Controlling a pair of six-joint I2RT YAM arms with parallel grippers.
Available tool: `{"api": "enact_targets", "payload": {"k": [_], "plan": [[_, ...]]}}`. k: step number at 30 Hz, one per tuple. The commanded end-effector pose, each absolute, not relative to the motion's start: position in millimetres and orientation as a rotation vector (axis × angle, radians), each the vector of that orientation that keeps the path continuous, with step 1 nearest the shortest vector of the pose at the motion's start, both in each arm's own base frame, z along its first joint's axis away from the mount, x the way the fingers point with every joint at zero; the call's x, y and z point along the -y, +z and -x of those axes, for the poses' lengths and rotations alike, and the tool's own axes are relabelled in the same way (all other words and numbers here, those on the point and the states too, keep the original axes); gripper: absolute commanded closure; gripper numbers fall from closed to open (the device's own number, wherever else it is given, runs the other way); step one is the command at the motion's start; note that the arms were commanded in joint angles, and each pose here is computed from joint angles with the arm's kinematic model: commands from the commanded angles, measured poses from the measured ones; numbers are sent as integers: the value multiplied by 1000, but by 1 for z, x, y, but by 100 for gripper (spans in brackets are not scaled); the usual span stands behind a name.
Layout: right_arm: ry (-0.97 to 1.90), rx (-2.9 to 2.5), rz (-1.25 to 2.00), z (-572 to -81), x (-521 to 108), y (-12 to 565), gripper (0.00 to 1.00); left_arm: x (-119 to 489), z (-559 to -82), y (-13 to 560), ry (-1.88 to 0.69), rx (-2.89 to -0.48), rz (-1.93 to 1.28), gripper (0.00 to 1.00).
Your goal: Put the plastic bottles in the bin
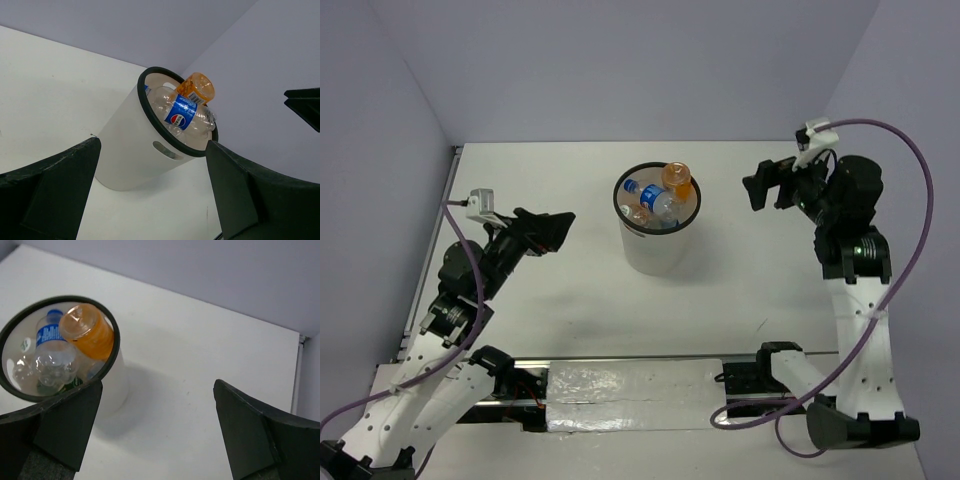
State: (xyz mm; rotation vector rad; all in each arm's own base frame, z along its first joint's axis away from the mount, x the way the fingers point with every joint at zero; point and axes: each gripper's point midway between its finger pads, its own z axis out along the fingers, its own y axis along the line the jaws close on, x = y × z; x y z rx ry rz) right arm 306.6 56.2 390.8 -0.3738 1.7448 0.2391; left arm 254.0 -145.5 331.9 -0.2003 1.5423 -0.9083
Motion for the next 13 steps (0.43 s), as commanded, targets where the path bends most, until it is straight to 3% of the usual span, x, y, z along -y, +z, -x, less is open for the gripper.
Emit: {"api": "enact_targets", "payload": {"k": [1, 13], "plan": [[199, -1604, 184, -301, -39, 416, 0, 146, -248, 358, -922, -1481, 151, 1], [188, -1694, -1, -249, -24, 393, 0, 146, -240, 350, -957, -1498, 168, 1]]}}
